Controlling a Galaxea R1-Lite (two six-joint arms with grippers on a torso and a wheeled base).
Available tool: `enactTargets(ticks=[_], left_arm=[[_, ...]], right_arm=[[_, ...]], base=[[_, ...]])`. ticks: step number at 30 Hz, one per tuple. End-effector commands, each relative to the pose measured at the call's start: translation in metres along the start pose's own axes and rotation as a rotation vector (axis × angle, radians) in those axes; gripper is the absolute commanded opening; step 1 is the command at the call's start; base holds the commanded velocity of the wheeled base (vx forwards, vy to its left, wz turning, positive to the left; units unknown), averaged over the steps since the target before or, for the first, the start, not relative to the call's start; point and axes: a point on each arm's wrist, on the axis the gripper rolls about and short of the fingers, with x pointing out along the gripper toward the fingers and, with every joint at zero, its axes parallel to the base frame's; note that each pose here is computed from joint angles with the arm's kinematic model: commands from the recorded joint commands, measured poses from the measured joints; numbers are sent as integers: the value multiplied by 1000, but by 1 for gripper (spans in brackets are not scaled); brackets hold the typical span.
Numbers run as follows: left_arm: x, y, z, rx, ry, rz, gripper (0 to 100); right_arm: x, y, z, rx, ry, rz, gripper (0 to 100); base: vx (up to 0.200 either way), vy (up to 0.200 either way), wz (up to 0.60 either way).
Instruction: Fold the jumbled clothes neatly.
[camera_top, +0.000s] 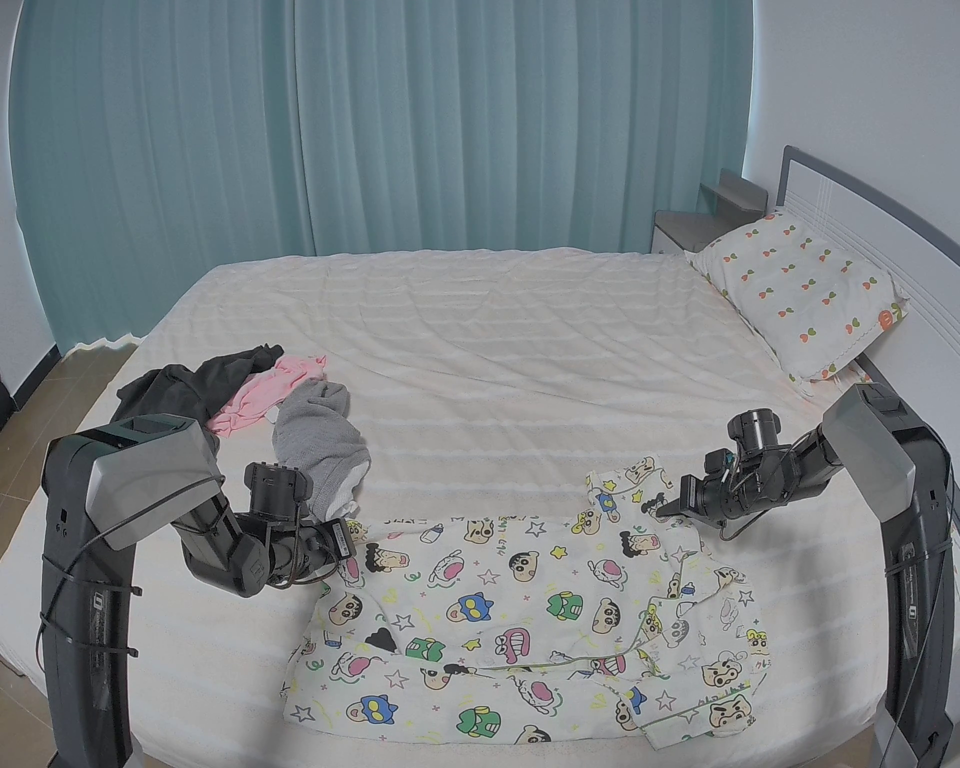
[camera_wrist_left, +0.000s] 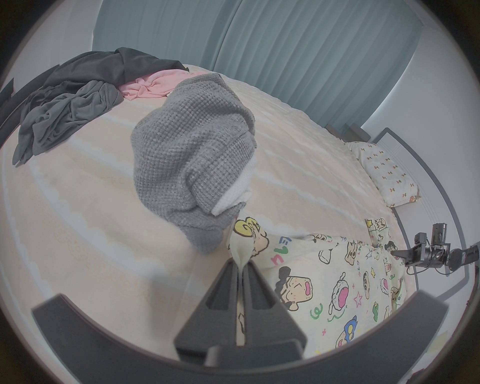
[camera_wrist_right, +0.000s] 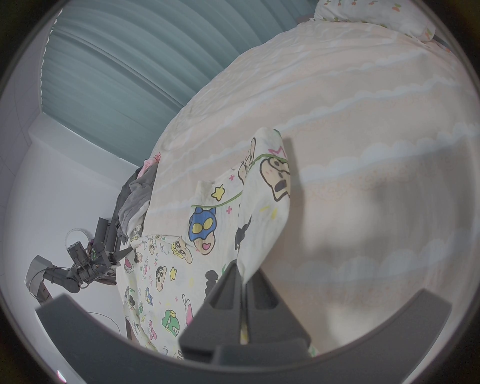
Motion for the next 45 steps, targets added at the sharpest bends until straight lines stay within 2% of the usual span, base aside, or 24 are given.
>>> enactTargets(ticks=[1, 5, 9, 13, 20, 26, 33, 38, 45], left_arm=[[-6, -4, 6, 2, -20, -12, 0], [-15, -8, 8, 7, -27, -18, 0], [-19, -10, 11, 8, -39, -24, 0], [-20, -10, 13, 6, -51, -17, 0], [-22, -11, 15, 9, -79, 9, 0], [-25, -13, 19, 11, -94, 3, 0], [-27, -13, 20, 13, -98, 6, 0], [-31, -11, 15, 21, -81, 14, 0], [-41, -9, 10, 41, -65, 22, 0]], right_arm=[[-6, -1, -1, 5, -3, -2, 0], [-20, 3, -4, 0, -22, 3, 0], [-33, 5, -4, -20, -90, 14, 0], [-44, 5, -5, -26, -119, 13, 0], [-60, 13, -9, -37, -121, 28, 0], [-68, 19, -11, -58, -145, 48, 0], [-75, 21, -18, -52, -129, 53, 0], [-86, 24, -29, -49, -127, 57, 0], [-96, 26, -46, -99, -133, 67, 0]], base=[[0, 0, 0], [0, 0, 0], [0, 0, 0], [0, 0, 0], [0, 0, 0], [0, 0, 0], [0, 0, 0], [0, 0, 0], [0, 0, 0]])
